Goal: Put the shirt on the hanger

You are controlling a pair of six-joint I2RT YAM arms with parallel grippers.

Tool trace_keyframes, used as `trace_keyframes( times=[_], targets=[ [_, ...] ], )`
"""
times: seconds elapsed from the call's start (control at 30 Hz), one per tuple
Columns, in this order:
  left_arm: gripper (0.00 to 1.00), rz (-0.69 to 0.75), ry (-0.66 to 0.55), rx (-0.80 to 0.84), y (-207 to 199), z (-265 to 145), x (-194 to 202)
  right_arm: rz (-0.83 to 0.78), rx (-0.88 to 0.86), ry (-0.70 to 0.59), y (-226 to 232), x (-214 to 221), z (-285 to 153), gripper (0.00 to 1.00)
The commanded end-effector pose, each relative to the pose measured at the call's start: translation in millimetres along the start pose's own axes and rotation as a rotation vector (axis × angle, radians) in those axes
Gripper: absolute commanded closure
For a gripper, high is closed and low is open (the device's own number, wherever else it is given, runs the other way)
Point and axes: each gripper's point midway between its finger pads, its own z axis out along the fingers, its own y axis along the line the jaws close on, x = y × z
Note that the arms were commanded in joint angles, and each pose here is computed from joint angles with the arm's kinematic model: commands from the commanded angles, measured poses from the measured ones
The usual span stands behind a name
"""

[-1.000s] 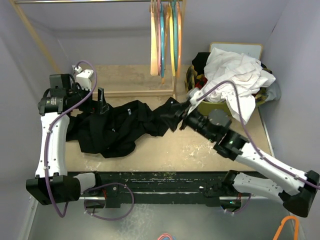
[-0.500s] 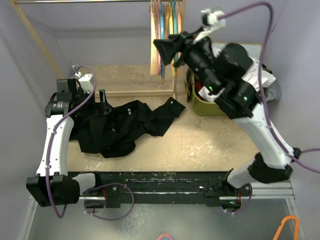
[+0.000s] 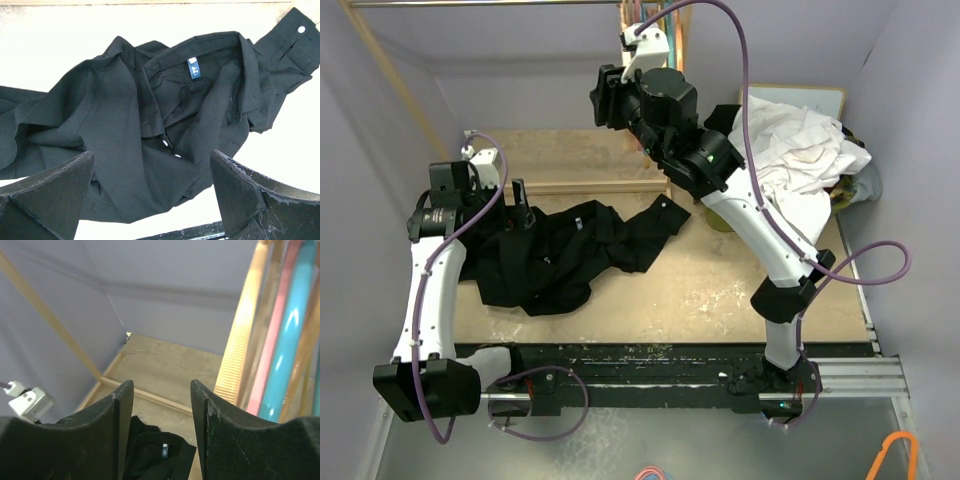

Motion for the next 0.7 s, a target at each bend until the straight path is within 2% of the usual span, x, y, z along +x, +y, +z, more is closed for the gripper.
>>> trace_keyframes(
  times=[0.0, 0.23, 0.67],
  targets=[
    [0.01, -0.007, -0.06, -0.006, 0.2, -3.7, -9.6, 0.02, 0.071, -0.104, -17.0, -44.7, -20.4, 0.47],
    [0.01, 0.001, -0.063, 0.006, -1.3, -3.2, -7.8, -0.006, 0.15, -0.079, -32.5, -31.3, -20.4, 0.39],
    [0.01, 0.014, -0.065, 0.021, -4.4, -3.6, -4.1, -0.093, 0.278, -0.075, -56.2, -28.1, -20.6, 0.33]
  ],
)
